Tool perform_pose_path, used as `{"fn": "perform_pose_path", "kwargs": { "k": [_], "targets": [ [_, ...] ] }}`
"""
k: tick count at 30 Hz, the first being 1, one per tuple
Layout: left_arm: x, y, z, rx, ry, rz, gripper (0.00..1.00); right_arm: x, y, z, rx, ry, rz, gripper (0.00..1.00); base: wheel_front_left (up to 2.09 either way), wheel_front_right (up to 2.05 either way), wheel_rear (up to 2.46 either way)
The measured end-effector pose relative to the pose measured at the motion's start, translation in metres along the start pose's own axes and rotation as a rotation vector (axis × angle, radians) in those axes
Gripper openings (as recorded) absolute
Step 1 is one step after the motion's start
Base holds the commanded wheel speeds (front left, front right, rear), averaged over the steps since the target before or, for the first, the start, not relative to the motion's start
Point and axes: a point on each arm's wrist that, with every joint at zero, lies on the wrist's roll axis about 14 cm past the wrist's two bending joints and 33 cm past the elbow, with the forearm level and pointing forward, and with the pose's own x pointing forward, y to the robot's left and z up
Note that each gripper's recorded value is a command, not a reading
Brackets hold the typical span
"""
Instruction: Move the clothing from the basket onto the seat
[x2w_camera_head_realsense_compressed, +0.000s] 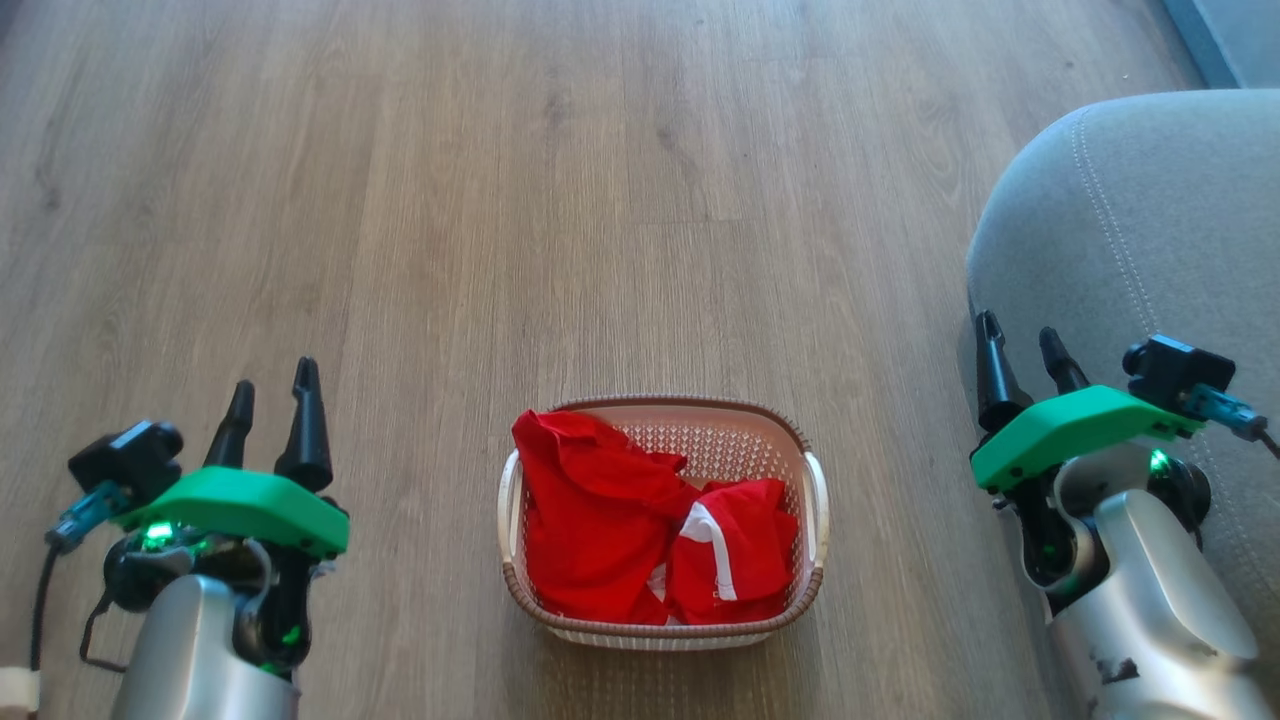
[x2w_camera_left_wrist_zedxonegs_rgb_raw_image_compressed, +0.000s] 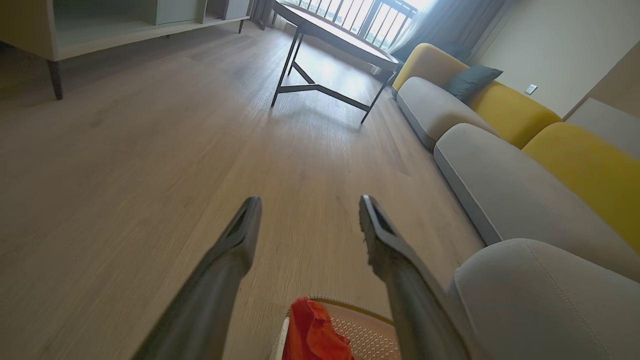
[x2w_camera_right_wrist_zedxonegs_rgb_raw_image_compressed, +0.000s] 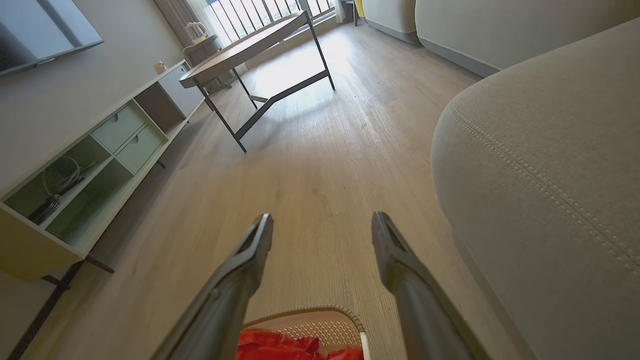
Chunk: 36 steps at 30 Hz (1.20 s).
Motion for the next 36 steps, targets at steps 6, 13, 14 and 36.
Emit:
{"fn": "perform_pose_path", "kwargs": {
  "k": [6, 13, 14, 36],
  "targets": [
    [0.006, -0.009, 0.004, 0.074, -0.011, -0.031, 1.0, 0.004, 0.002, 0.002, -0.078, -0.002, 0.017, 1.0, 0.0, 0.0, 0.0],
    [0.009, -0.013, 0.008, 0.166, -0.025, -0.057, 1.0, 0.009, 0.007, 0.003, -0.175, 0.003, 0.043, 1.0, 0.0, 0.0, 0.0],
    [0.01, -0.014, 0.008, 0.18, -0.027, -0.062, 1.0, 0.01, 0.008, 0.004, -0.189, -0.004, 0.048, 1.0, 0.0, 0.0, 0.0],
    [0.023, -0.032, 0.021, 0.427, -0.08, -0.134, 1.0, 0.025, 0.03, 0.024, -0.458, -0.067, 0.147, 1.0, 0.0, 0.0, 0.0]
  ]
}}
